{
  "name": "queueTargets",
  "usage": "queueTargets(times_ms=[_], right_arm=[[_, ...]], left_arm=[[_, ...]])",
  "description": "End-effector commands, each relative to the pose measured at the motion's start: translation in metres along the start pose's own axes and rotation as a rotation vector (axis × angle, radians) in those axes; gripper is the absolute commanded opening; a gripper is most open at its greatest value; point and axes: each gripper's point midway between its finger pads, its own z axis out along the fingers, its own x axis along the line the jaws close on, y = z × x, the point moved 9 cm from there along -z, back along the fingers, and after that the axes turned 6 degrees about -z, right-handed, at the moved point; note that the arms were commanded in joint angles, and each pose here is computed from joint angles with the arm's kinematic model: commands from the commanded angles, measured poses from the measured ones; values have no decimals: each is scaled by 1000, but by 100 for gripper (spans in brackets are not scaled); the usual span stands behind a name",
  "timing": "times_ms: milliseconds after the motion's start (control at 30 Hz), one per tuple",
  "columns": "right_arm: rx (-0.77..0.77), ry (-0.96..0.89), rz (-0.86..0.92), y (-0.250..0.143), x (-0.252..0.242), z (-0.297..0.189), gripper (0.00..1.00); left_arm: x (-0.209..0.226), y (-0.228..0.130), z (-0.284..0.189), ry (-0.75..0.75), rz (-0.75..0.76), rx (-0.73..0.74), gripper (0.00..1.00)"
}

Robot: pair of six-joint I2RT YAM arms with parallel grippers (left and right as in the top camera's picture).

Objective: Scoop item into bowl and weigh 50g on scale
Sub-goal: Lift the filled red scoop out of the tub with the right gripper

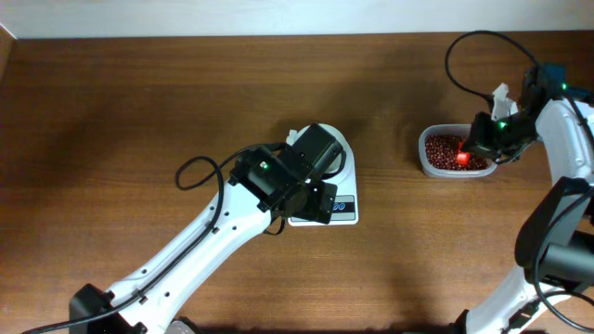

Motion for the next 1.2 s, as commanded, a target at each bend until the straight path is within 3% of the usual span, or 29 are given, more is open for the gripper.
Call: queueTargets(times_ms=[0, 233, 533, 767, 1167], right_arm=[[16, 177, 19, -13, -2, 17, 4], [-71, 376, 39, -14, -21, -1, 4], [-120, 379, 159, -26, -64, -20, 4], [-226, 512, 218, -35, -89, -42, 4], [-257, 609, 237, -35, -85, -48, 4]], left_arm=[[0, -1, 1, -1, -9, 4, 99], [0, -1, 1, -1, -9, 4, 99], [0, -1, 1, -1, -9, 4, 99], [0, -1, 1, -1, -9, 4, 99], [-1, -1, 1, -1, -9, 3, 99]])
